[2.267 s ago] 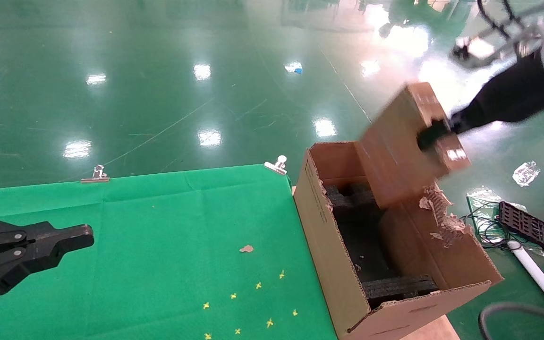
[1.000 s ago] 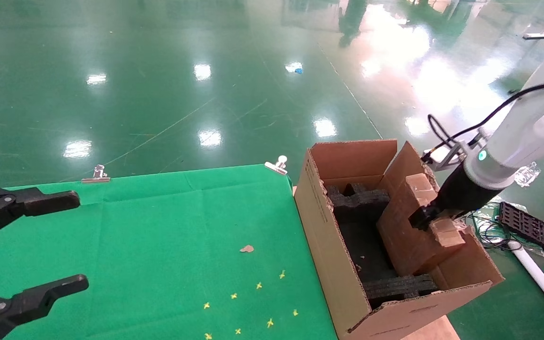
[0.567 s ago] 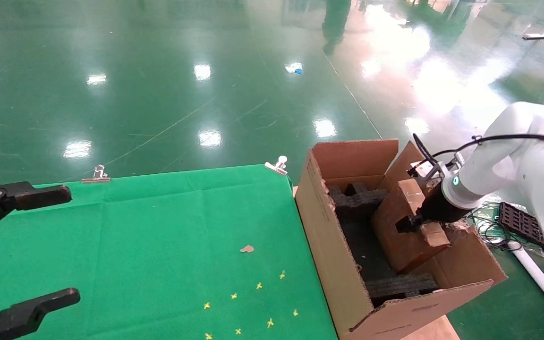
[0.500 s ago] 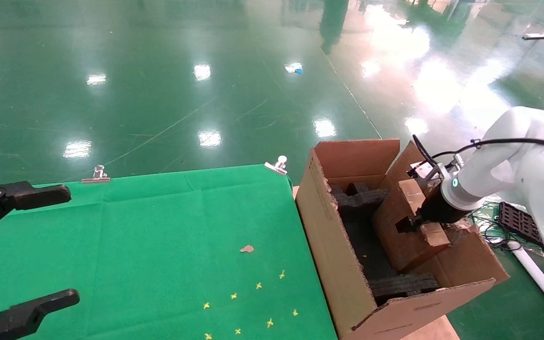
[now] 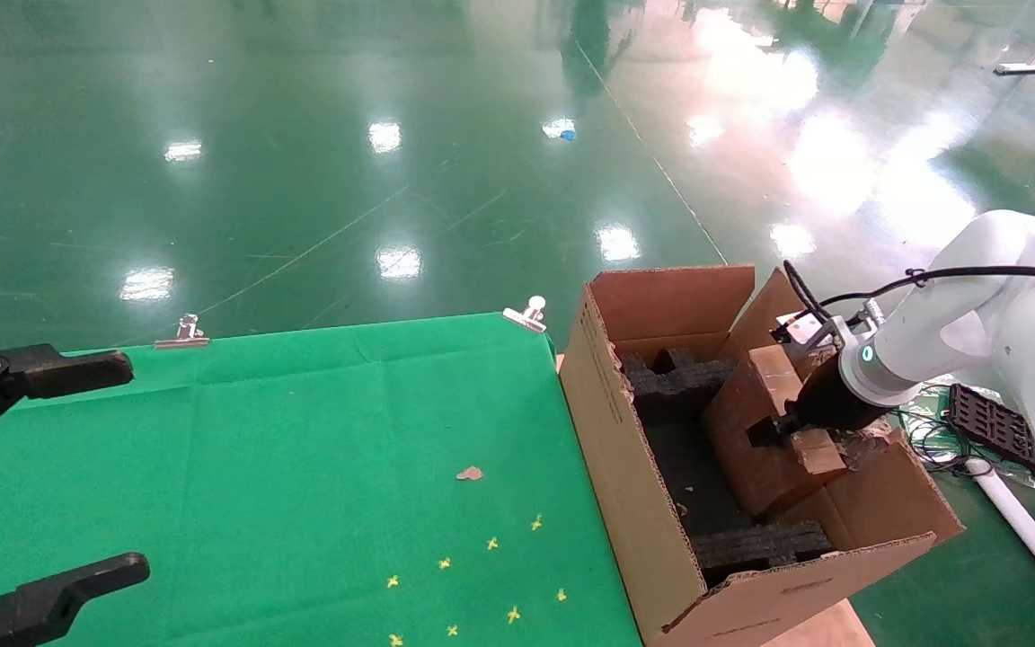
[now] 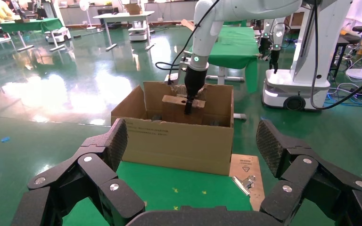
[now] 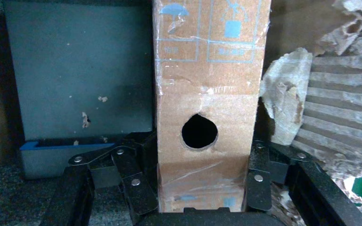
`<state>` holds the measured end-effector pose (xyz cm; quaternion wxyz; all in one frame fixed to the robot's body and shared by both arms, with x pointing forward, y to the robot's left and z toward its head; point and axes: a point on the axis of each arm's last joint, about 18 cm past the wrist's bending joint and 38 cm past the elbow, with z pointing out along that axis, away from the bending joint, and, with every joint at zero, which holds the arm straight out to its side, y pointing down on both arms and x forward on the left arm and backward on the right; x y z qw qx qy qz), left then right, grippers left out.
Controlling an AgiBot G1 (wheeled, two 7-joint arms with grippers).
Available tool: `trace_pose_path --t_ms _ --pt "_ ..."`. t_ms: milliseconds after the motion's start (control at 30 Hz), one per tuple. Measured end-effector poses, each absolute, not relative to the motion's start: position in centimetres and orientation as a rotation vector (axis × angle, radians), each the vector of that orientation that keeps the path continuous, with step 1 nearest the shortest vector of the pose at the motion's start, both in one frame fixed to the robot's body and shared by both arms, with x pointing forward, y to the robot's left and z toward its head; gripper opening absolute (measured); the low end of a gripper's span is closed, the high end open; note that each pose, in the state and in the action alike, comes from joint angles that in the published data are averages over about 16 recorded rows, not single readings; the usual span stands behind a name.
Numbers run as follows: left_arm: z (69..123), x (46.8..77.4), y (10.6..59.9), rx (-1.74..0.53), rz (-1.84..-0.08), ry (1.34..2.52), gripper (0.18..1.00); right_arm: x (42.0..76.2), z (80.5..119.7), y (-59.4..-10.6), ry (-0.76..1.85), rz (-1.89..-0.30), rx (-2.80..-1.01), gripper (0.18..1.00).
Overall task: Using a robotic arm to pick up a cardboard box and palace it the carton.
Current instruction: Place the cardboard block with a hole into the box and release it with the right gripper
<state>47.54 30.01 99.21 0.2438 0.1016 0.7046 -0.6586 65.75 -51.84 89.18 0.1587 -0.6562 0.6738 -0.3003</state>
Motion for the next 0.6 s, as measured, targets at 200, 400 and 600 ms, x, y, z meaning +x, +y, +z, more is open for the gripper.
trace_pose_path --t_ms 200,400,600 --pt "99.2 47.5 30.0 0.277 -1.799 1.925 1.001 65.6 89.4 -51.7 1.929 -0.850 -1.889 0.343" --pt "99.2 47.5 30.0 0.277 -1.799 1.925 1.001 65.5 89.9 -51.6 1.931 -0.846 -1.897 0.418" --pt "99.2 47.5 30.0 0.277 -1.799 1.925 1.001 65.5 91.1 -51.4 1.919 -0.849 -1.896 0.529"
